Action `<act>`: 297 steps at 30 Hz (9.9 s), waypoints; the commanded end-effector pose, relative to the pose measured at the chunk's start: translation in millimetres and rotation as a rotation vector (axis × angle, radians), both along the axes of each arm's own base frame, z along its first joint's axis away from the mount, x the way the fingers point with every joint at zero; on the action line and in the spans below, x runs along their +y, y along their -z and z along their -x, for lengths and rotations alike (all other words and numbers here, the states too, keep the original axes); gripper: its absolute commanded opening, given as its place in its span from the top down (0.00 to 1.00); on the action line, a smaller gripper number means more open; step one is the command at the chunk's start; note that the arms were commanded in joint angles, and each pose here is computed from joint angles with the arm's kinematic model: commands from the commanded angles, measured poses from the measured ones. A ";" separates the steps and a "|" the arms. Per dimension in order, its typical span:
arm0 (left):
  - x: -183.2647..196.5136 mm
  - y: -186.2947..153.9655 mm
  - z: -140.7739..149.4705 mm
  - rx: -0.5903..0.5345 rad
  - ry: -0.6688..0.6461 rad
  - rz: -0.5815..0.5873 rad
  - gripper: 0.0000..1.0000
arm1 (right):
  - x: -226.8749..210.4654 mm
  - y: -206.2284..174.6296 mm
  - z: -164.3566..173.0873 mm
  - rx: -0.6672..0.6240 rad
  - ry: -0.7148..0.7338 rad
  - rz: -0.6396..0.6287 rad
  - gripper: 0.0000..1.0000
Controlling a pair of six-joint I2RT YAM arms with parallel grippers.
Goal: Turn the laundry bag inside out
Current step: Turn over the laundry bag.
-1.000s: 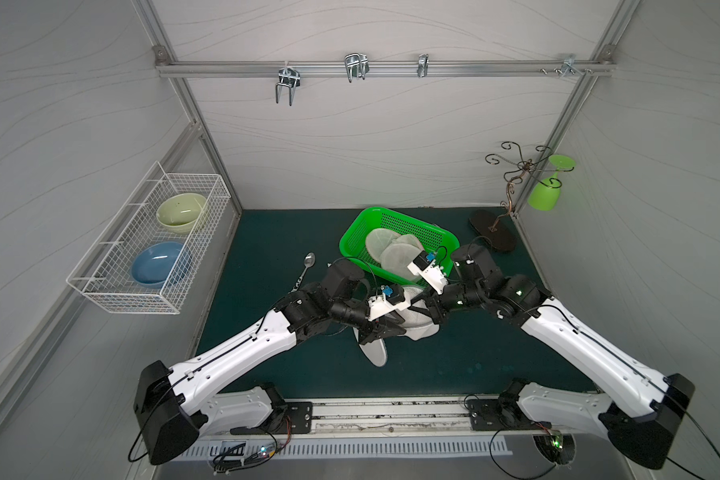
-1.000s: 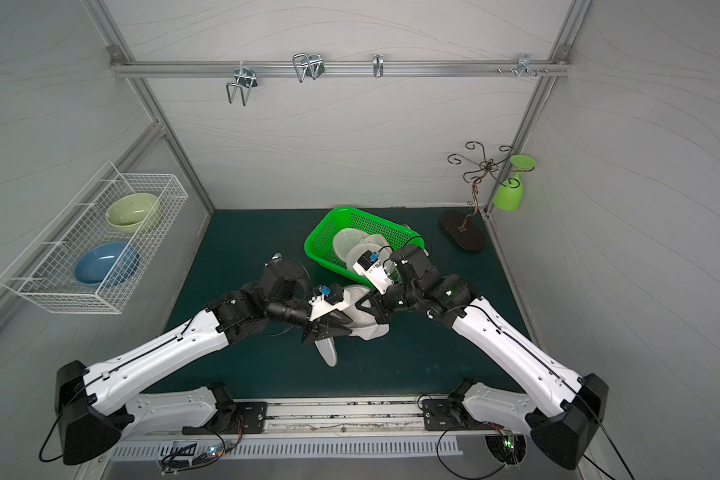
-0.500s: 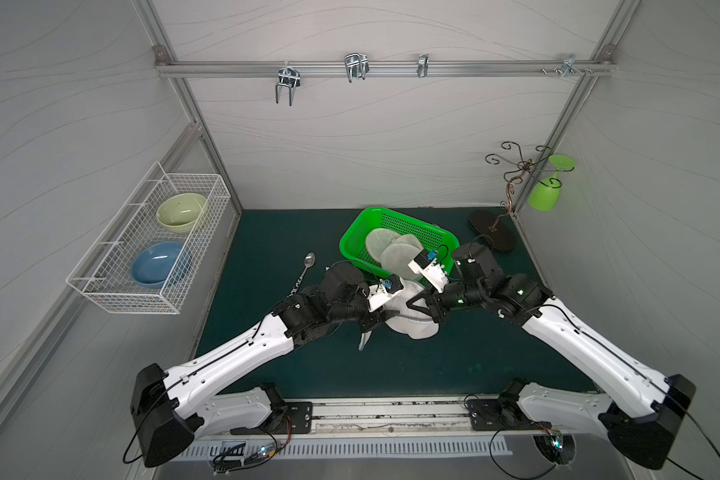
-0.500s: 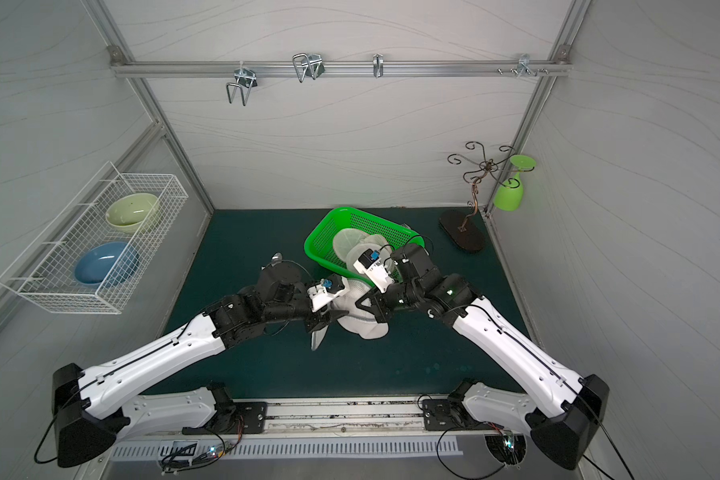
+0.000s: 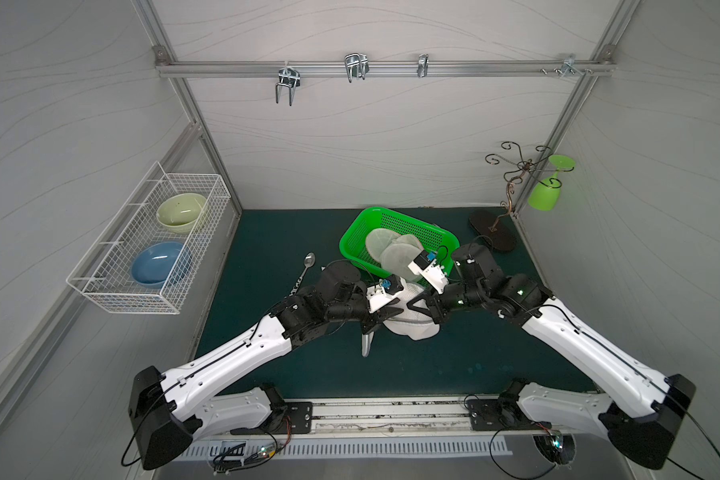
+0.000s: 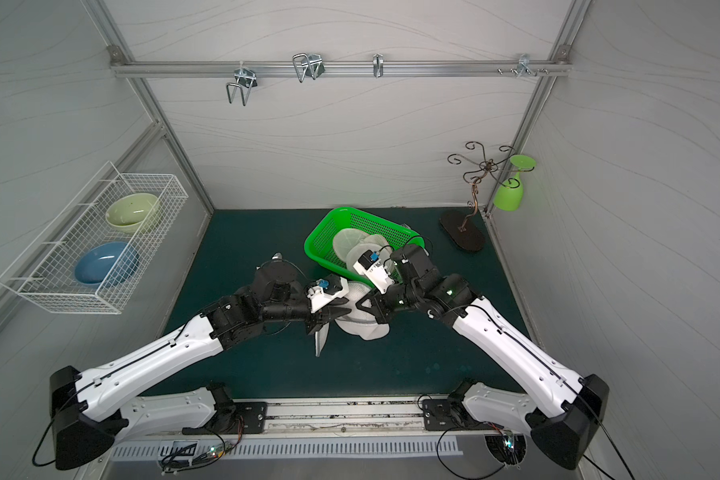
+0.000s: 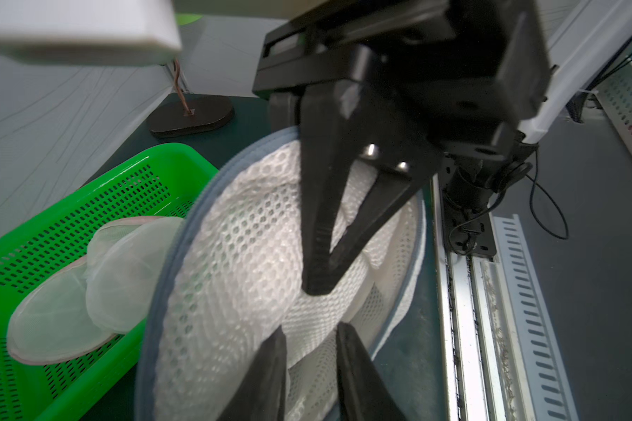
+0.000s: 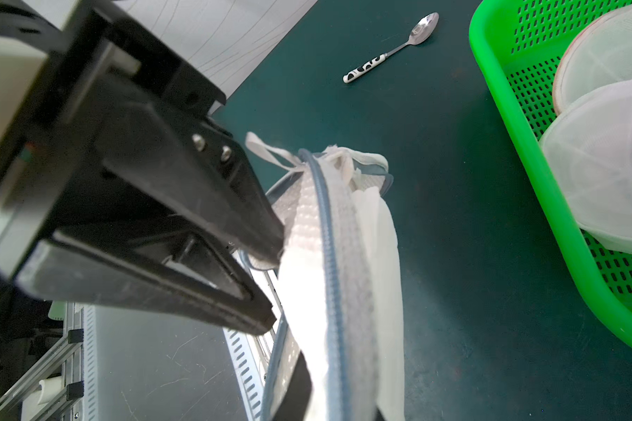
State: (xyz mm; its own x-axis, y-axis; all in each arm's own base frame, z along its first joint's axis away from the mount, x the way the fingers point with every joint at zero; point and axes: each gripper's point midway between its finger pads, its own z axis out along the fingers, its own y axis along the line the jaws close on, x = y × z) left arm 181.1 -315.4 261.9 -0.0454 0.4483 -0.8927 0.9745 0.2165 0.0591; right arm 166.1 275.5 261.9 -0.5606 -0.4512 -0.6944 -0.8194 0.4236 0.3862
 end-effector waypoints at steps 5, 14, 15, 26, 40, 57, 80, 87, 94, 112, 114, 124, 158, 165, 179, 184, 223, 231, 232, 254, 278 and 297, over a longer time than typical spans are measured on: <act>-13.5 -11.6 9.4 0.045 0.068 0.073 0.58 | 3.4 -21.3 2.2 -0.026 -0.011 -0.048 1.00; -6.7 -20.0 -23.4 -0.061 -0.104 0.082 0.40 | 6.6 -35.0 11.3 -0.011 -0.046 -0.100 1.00; -6.6 -21.3 -24.2 -0.069 -0.107 0.086 0.39 | 7.2 -36.9 12.6 -0.011 -0.052 -0.105 1.00; -4.7 -31.8 -20.0 -0.165 -0.101 0.122 0.28 | 1.0 -23.3 18.8 -0.031 -0.098 -0.049 1.00; -1.9 -30.7 -20.6 -0.261 -0.131 0.095 0.24 | -0.6 -19.0 22.2 -0.024 -0.120 -0.025 1.00; -7.1 -9.6 4.7 -0.192 0.021 0.027 0.28 | -8.5 -18.9 43.6 -0.151 -0.291 -0.009 1.00; 9.0 -40.1 29.1 -0.150 0.036 0.137 0.49 | -8.8 -3.9 2.3 0.011 -0.043 0.055 1.00; -5.0 -31.8 16.0 -0.180 0.042 0.099 0.43 | -2.9 -8.1 21.0 -0.015 -0.139 0.021 1.00; -8.0 -28.3 -0.5 -0.224 -0.011 0.070 0.33 | 0.5 -8.5 39.2 -0.040 -0.235 0.007 1.00; -12.9 1.5 27.3 -0.085 0.133 0.016 0.54 | 2.1 -24.4 47.3 -0.164 -0.328 -0.030 1.00; -13.3 2.4 29.3 -0.074 0.142 0.017 0.62 | 3.2 -26.4 47.1 -0.175 -0.331 -0.037 1.00; -11.9 7.0 34.7 -0.047 0.172 -0.009 0.89 | 2.0 -27.3 36.1 -0.243 -0.294 -0.029 1.00; 10.9 -16.2 -8.3 0.052 -0.031 0.117 1.00 | -23.7 -34.8 -10.0 -0.201 0.120 -0.124 0.55; 14.9 -3.4 -5.5 0.042 -0.016 0.054 1.00 | -31.3 -42.0 -30.0 -0.236 0.215 -0.110 1.00; 12.1 -10.0 47.5 -0.171 0.229 0.070 1.00 | -34.0 30.5 -53.6 -0.035 0.155 0.022 1.00; 22.9 -35.8 9.5 -0.300 -0.016 0.142 1.00 | -29.5 45.3 -37.8 0.061 0.116 0.004 0.70; 11.5 -37.3 -17.5 -0.028 -0.199 0.304 1.00 | -37.1 -44.8 -65.8 0.107 0.493 -0.155 0.80; 11.8 -34.8 -15.6 -0.032 -0.188 0.293 1.00 | -36.9 -49.5 -66.5 0.068 0.474 -0.163 1.00; 11.9 -34.0 -16.3 -0.033 -0.191 0.290 1.00 | -36.4 -50.4 -65.2 0.069 0.468 -0.169 1.00; 7.3 -38.7 -0.2 -0.040 -0.092 0.306 1.00 | -51.8 -37.4 -71.8 0.025 0.503 -0.117 1.00; 23.6 -114.8 -28.2 -0.117 -0.315 0.643 1.00 | -94.3 -24.5 -82.7 0.230 0.603 -0.234 0.49; 12.6 -113.1 -48.2 -0.044 -0.369 0.740 1.00 | -41.7 -77.5 -68.0 0.310 0.402 -0.420 0.51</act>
State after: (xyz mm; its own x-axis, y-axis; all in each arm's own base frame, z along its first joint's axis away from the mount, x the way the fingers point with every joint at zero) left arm 234.7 -305.4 335.1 -0.0934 -0.1790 -0.9794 0.8117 0.5559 -0.1790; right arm 229.2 227.8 325.9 -0.8447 0.1066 -0.5244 -0.4246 0.4630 0.7781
